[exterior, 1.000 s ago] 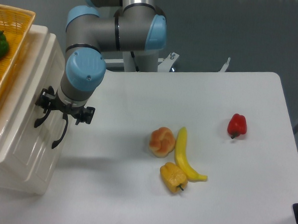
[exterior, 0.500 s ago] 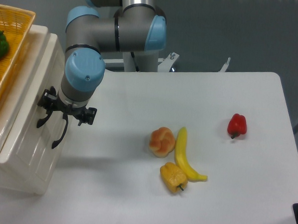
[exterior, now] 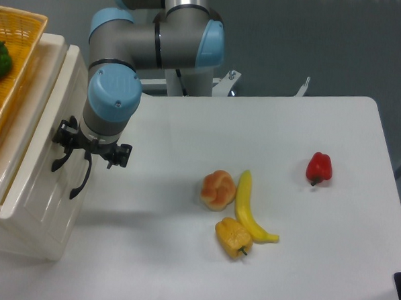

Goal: Slide open the top white drawer
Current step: 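Pull the handle outward, sliding the upper drawer open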

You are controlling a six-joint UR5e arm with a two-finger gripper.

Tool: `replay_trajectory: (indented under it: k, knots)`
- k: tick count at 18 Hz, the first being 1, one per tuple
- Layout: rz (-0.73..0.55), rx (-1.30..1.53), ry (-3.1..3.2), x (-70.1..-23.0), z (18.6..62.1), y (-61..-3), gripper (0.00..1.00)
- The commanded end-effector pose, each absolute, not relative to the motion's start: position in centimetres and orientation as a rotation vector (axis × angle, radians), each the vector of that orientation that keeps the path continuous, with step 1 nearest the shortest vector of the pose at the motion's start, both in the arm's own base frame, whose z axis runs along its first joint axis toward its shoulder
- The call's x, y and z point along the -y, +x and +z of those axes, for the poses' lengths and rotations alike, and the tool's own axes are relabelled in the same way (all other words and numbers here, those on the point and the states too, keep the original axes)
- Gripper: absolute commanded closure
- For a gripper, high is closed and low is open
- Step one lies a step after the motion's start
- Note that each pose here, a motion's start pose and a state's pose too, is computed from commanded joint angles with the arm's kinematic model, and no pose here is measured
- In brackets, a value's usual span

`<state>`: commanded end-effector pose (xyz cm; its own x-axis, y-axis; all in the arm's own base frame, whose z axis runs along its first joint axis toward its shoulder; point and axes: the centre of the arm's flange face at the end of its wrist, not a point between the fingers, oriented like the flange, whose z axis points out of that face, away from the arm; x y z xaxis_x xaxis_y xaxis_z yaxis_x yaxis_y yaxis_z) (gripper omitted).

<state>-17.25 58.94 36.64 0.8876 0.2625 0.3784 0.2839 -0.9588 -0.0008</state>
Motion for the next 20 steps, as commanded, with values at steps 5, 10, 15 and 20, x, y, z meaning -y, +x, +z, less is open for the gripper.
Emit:
replay_trajectory:
  k: [5, 10, 15, 20]
  knots:
    - [-0.561, 0.434, -3.008, -58.9, 36.6, -17.7, 0.0]
    - [-0.542, 0.438, -3.014, -58.7, 36.5, -18.4, 0.0]
    - [-0.535, 0.456, -3.002, -58.3, 36.7, -19.8, 0.0]
    - [-0.527, 0.423, -2.993, -57.8, 36.9, -21.1, 0.0]
